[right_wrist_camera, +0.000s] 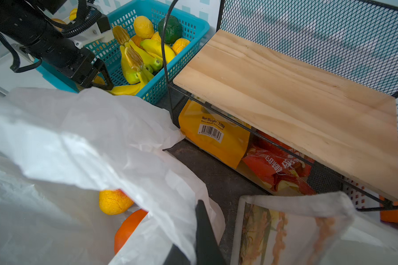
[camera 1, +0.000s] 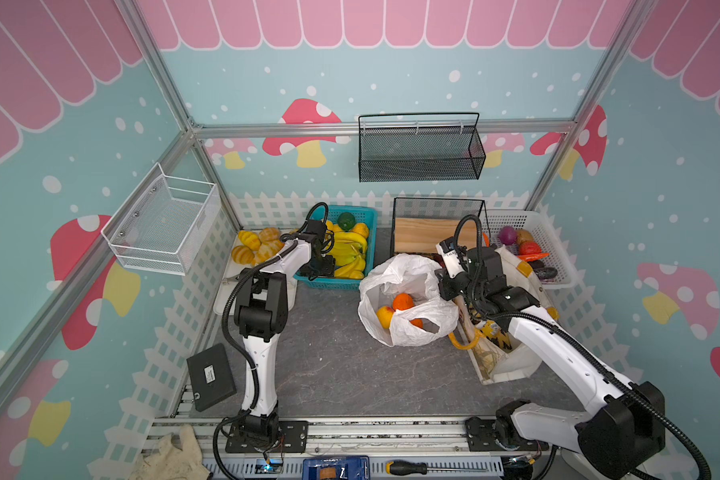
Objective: Place the mixed food into the grocery bags and tie them
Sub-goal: 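Carry the mango into the plastic bag and release it with the left gripper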
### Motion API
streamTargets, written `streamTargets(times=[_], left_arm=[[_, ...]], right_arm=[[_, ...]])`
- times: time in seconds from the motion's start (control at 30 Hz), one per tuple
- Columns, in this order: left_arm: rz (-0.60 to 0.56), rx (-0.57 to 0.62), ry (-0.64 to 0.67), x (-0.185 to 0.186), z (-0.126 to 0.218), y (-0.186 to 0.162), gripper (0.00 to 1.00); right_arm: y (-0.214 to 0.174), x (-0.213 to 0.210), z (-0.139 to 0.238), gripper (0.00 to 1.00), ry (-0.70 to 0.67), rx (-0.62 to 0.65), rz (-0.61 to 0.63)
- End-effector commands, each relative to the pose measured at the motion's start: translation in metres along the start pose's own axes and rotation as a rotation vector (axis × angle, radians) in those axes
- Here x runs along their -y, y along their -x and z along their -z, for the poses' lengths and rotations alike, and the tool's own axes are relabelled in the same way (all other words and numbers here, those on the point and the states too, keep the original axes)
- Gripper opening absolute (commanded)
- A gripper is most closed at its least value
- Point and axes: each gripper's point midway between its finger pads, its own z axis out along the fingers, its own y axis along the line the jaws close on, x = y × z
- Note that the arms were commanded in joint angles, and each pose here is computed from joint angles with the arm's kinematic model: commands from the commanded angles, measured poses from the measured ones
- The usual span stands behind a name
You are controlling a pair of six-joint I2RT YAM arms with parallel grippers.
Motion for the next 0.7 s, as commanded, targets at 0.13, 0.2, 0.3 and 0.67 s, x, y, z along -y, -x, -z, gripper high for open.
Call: streamTargets(times=[0.13,0.2,0.3,0.67], left_arm=[[0.013,0.120,-0.032,0.011,0.045,0.019,0.55],[0.019,0.217,-0.065,0.020,0.072,0.023,0.53],[0.026,0.379,-0.122,0.038,0.110,0.019,0.52],[-0.097,0.702,-0.440,0.129,0.214,-0.107,0.50]], right_arm=[[-0.003,0.000,-0.002,0.00,0.005,0.001,0.008],[-0.003,0.000,-0.002,0.00,0.005,0.000,0.008],[-0.005,0.000,-0.004,0.00,0.007,-0.004,0.006],[-0.003,0.000,-0.004,0.00,0.009,-0.001,0.004]])
